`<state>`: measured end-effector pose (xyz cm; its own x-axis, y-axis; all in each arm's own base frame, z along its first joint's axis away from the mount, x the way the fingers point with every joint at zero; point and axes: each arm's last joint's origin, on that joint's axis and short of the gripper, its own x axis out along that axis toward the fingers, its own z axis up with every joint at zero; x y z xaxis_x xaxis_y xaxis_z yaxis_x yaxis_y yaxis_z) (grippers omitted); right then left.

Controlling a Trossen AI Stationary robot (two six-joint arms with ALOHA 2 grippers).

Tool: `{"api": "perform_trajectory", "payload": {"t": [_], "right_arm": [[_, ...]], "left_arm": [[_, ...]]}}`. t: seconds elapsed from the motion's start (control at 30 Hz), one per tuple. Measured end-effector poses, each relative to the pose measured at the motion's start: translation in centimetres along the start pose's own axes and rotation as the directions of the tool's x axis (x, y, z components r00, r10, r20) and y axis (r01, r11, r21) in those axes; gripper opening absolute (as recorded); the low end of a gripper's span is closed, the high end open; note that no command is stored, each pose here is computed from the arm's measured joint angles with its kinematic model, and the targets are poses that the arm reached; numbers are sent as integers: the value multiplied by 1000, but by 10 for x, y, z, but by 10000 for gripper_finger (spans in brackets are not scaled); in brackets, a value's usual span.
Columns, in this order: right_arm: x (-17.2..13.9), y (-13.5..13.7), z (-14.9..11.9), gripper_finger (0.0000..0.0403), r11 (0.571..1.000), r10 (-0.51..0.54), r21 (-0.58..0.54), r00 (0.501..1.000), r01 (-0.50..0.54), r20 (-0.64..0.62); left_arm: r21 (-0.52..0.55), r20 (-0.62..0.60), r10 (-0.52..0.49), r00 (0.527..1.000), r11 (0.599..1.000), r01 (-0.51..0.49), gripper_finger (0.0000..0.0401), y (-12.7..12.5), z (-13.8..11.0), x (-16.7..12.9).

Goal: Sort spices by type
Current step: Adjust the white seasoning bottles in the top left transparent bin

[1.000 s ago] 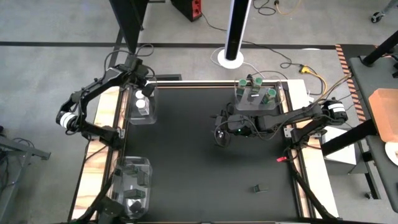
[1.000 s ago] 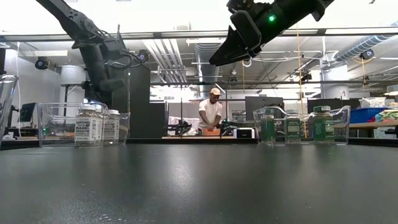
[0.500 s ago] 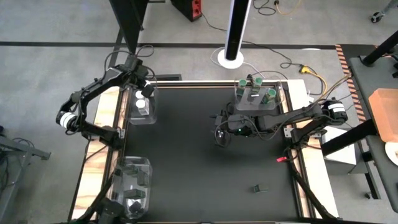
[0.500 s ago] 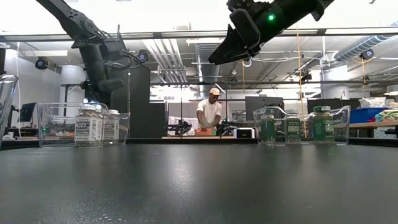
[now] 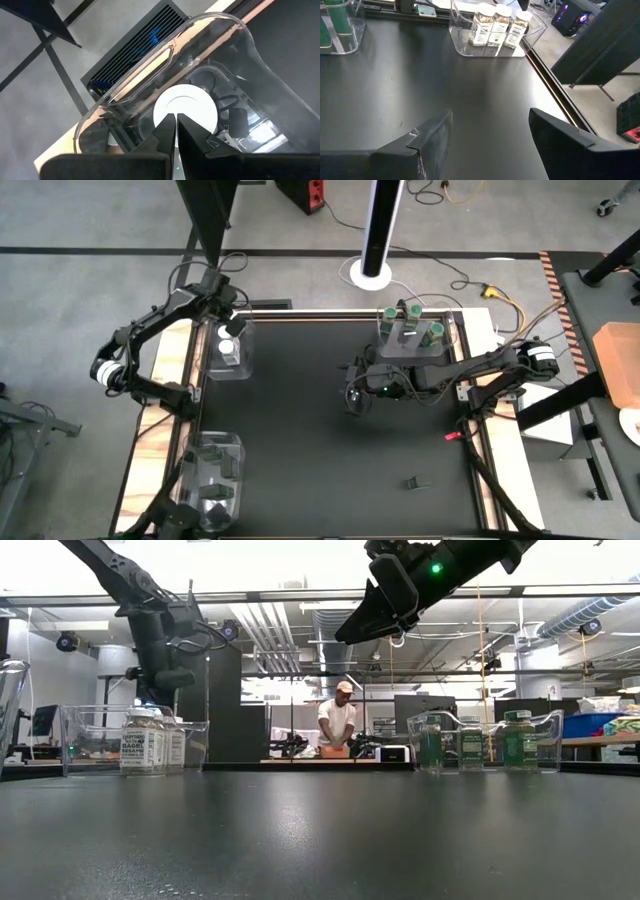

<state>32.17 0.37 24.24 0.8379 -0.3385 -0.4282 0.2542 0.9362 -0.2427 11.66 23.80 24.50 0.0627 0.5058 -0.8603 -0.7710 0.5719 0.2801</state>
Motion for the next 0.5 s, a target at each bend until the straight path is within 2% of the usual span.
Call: {"api": "perform_trajectory", "payload": {"t": [0.3, 0.5], "right_arm": [[0, 0, 0, 243, 1000, 0, 8, 1000, 0, 0], [0, 0, 0, 244, 1000, 0, 1, 1000, 0, 3]], "left_arm": [[-8, 2, -7, 1000, 1000, 7, 0, 0, 0, 0], [2, 29, -97, 995, 995, 97, 0, -3, 1, 0]]}}
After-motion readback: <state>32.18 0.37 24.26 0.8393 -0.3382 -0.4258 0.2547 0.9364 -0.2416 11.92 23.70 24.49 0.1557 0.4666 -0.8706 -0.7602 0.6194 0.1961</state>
